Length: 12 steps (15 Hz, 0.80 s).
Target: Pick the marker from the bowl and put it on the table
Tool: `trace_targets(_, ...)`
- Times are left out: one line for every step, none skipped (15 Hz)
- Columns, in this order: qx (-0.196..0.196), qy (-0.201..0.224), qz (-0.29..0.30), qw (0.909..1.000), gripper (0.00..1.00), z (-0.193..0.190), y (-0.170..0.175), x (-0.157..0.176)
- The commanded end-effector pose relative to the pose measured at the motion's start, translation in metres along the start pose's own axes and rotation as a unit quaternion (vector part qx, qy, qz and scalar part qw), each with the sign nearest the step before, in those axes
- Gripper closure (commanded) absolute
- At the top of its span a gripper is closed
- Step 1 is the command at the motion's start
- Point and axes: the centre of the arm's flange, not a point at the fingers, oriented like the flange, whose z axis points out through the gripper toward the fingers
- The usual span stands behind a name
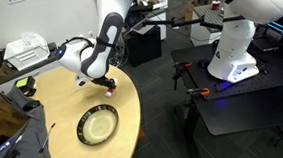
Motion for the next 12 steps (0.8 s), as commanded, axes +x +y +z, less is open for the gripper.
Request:
trace_targets(-0.023,0.023,-0.008,0.9994,0.92,0.011,-0.037,-0.024)
trace_targets(-0.029,0.043,-0.007,0.9986,0.92,0.016,-0.039,-0.028)
trace_targets(-0.036,0.058,0.008,0.9977,0.92,0.022,-0.042,-0.033)
trace_targets(-0.042,0.07,0.013,0.9966,0.92,0.024,-0.045,-0.038)
trace_targets(-0.043,0.073,0.025,0.9961,0.92,0.027,-0.047,-0.043)
trace_targets(-0.044,0.069,0.029,0.9962,0.42,0.027,-0.05,-0.047)
trace_targets(-0.049,0.071,0.029,0.9958,0.4,0.026,-0.052,-0.051)
trace_targets(-0.057,0.075,0.032,0.9951,0.34,0.021,-0.054,-0.053)
trace_targets(-0.064,0.081,0.039,0.9939,0.28,0.014,-0.057,-0.053)
trace_targets(-0.074,0.089,0.045,0.9923,0.19,0.004,-0.058,-0.052)
trace_targets(-0.086,0.09,0.05,0.991,0.12,-0.007,-0.06,-0.051)
trace_targets(-0.094,0.096,0.057,0.9893,0.04,-0.018,-0.062,-0.05)
